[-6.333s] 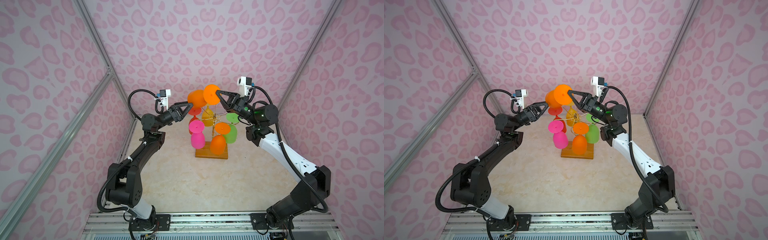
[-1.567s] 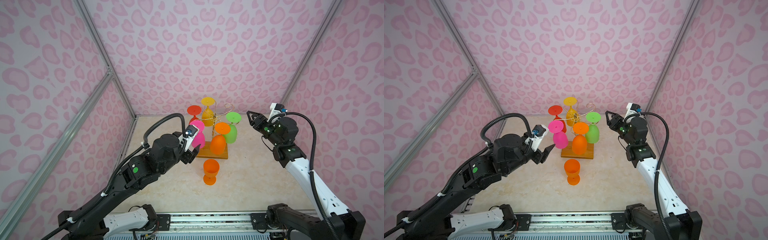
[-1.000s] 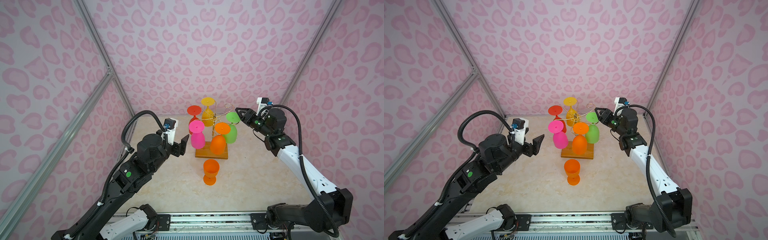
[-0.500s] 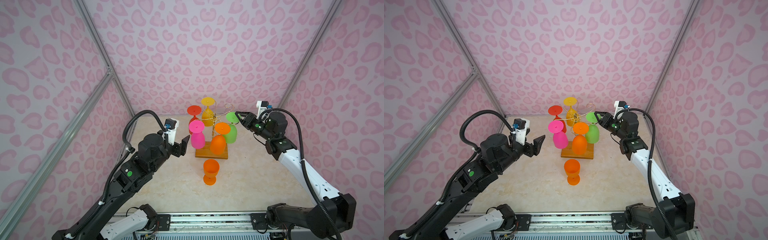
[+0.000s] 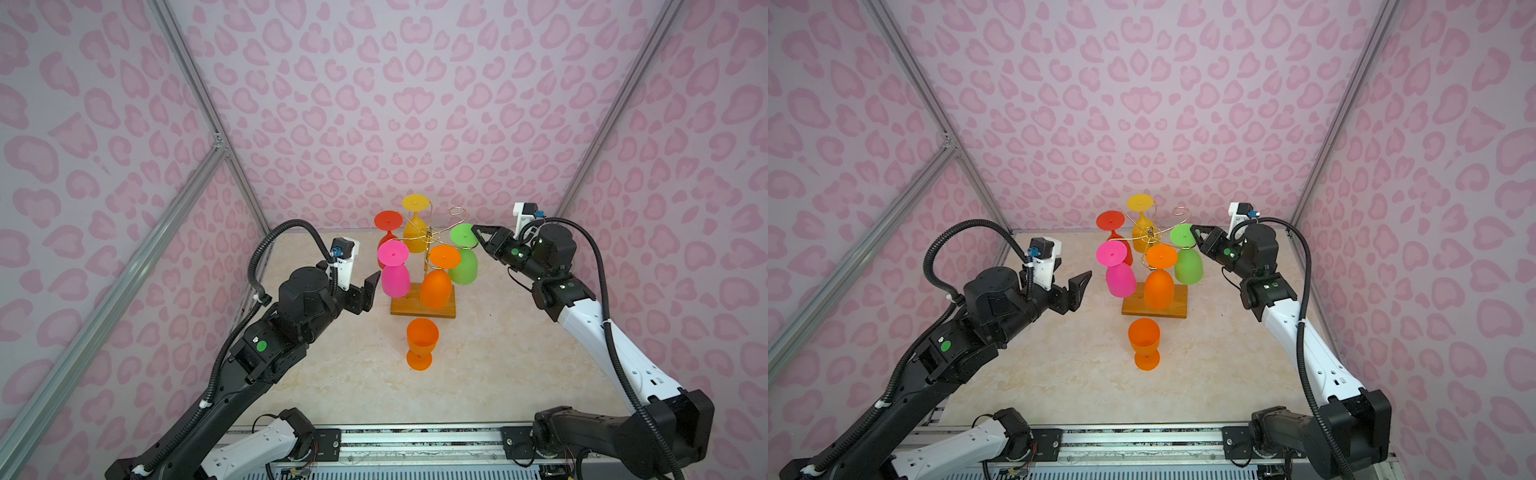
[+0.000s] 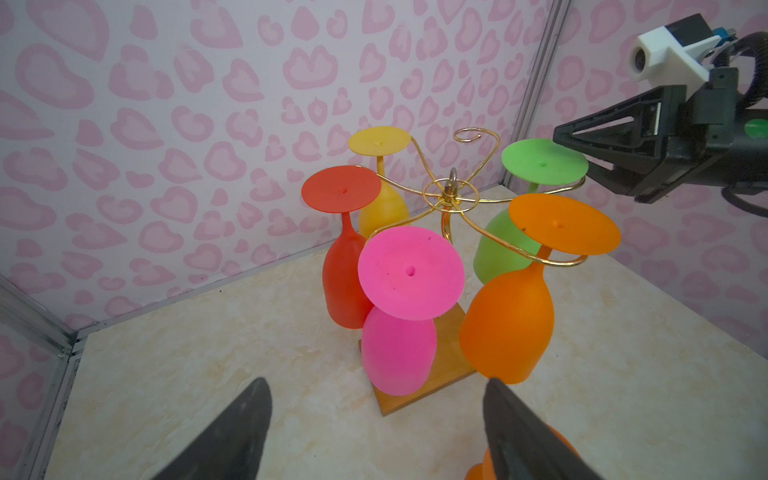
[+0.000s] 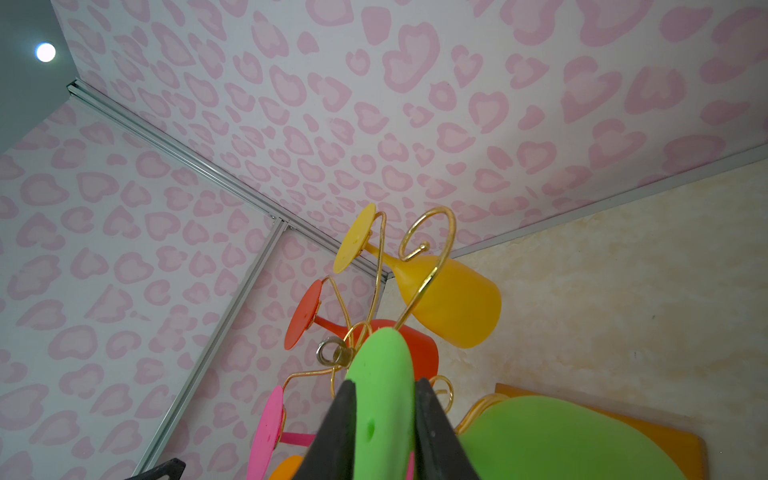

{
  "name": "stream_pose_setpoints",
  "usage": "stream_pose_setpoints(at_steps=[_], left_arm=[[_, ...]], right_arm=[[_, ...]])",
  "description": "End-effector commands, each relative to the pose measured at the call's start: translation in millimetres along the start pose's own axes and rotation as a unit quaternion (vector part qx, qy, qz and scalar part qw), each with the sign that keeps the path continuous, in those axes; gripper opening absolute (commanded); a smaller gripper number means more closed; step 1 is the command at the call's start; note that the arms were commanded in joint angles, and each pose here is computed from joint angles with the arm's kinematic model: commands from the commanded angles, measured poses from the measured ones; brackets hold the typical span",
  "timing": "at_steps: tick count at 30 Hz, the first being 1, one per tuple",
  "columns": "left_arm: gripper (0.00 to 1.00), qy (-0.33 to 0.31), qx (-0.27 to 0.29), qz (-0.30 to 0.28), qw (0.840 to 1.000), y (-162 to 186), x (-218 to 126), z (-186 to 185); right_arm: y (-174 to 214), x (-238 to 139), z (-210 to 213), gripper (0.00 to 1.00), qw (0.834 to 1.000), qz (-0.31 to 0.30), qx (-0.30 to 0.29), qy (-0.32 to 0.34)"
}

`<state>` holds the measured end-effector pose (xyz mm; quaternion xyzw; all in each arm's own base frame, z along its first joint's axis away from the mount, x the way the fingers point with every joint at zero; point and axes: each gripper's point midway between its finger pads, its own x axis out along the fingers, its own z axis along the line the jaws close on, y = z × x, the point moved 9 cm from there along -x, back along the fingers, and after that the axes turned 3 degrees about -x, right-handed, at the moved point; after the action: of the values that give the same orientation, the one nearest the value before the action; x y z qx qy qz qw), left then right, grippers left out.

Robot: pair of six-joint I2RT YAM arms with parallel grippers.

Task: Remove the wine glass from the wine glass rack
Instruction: 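Reach the right gripper to the green glass foot and close on it, then lift the green glass up off its hook with the right gripper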

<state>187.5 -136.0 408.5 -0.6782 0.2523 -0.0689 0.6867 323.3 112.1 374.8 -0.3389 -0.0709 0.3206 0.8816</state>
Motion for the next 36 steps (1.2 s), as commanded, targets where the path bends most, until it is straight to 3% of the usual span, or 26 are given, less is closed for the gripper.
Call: stream_pose_setpoints(at_steps=[1,13,22,36], left_arm=[[0.82,0.005,-0.008,-0.014,1.000,-4,0,-1],[0.82,0.002,-0.007,-0.007,1.000,0,4,0],[0.82,0.005,-0.007,-0.003,1.000,2,5,-1],[0.81,0.008,-0.008,0.002,1.000,3,9,-2]], right_arm=[[1,1,2,0.20,1.000,0.007,-0.002,-0.007],[-6,-2,8,0.00,0.999,0.002,0.014,-0.032],[-18,-10,3,0.00,0.996,-0.016,0.056,-0.071],[-14,-29,8,0.00,0.995,-0.011,0.058,-0.080]])
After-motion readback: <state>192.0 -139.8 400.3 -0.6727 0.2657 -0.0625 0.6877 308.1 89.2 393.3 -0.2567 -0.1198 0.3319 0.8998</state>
